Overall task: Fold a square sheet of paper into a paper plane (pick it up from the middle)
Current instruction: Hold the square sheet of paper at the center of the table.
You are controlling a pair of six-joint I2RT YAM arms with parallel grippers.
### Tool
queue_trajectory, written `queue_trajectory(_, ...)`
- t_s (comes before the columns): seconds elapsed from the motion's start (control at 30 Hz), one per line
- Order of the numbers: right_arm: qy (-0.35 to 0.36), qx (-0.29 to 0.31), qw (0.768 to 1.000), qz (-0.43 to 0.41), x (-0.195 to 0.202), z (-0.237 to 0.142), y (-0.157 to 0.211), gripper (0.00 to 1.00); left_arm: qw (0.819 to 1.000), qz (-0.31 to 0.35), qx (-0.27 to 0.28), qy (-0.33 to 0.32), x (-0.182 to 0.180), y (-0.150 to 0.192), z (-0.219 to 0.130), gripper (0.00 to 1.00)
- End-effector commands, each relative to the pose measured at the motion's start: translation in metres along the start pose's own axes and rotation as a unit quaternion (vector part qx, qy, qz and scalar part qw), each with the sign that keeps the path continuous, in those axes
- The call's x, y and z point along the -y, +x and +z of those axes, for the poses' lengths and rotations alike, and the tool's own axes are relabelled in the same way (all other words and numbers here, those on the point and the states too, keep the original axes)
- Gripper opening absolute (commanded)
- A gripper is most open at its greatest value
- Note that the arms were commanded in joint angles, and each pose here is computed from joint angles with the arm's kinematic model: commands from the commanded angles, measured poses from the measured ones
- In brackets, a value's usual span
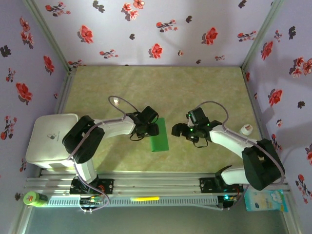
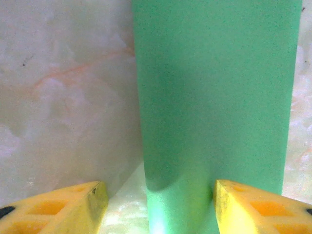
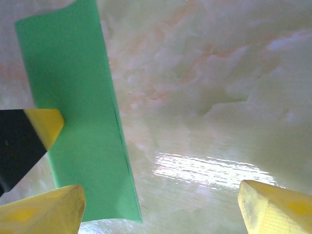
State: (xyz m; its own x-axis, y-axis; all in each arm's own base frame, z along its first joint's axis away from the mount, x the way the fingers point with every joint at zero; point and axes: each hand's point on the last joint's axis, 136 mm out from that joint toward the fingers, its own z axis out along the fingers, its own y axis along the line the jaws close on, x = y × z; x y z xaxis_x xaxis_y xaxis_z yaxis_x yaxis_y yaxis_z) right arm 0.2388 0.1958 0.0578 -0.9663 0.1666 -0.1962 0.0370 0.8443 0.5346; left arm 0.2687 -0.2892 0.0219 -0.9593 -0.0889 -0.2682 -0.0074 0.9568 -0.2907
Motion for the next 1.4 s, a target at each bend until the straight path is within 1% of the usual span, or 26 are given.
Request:
queue_trajectory(0.0, 0.010, 0.007, 1.000, -0.005, 0.000, 0.000, -0.003, 0.82, 0.999, 0.020, -0.030, -0.022, -0.012, 0.018, 0.028, 0.62)
queue_trajectory(0.2, 0.002, 0.004, 1.000, -0.009, -0.004, 0.001, -0.004, 0.82, 0.999, 0.018, -0.034, -0.024, -0.012, 0.020, 0.031, 0.62)
queue_trajectory(0.33, -0.022, -0.001, 1.000, -0.011, -0.013, 0.002, -0.003, 0.75, 0.999, 0.016, -0.037, -0.026, -0.011, 0.020, 0.033, 0.62)
queue_trajectory(0.43, -0.032, -0.002, 0.999, -0.011, -0.017, 0.002, -0.003, 0.73, 0.999, 0.015, -0.037, -0.026, -0.010, 0.020, 0.034, 0.62)
queue_trajectory(0.67, -0.039, -0.002, 0.999, -0.012, -0.019, 0.002, -0.003, 0.73, 0.997, 0.026, -0.046, -0.048, -0.018, 0.022, 0.036, 0.63)
queue_trajectory(0.97, -0.042, 0.000, 0.999, -0.011, -0.020, 0.002, -0.003, 0.72, 0.998, 0.015, -0.047, -0.049, -0.021, 0.025, 0.039, 0.62)
queue_trajectory(1.23, -0.033, 0.023, 0.999, -0.010, -0.017, -0.005, -0.008, 0.72, 0.998, 0.007, -0.047, -0.051, -0.021, 0.025, 0.039, 0.61)
queue_trajectory(1.37, -0.031, 0.023, 0.999, -0.010, -0.017, -0.005, -0.008, 0.73, 0.998, 0.010, -0.047, -0.050, -0.021, 0.025, 0.040, 0.61)
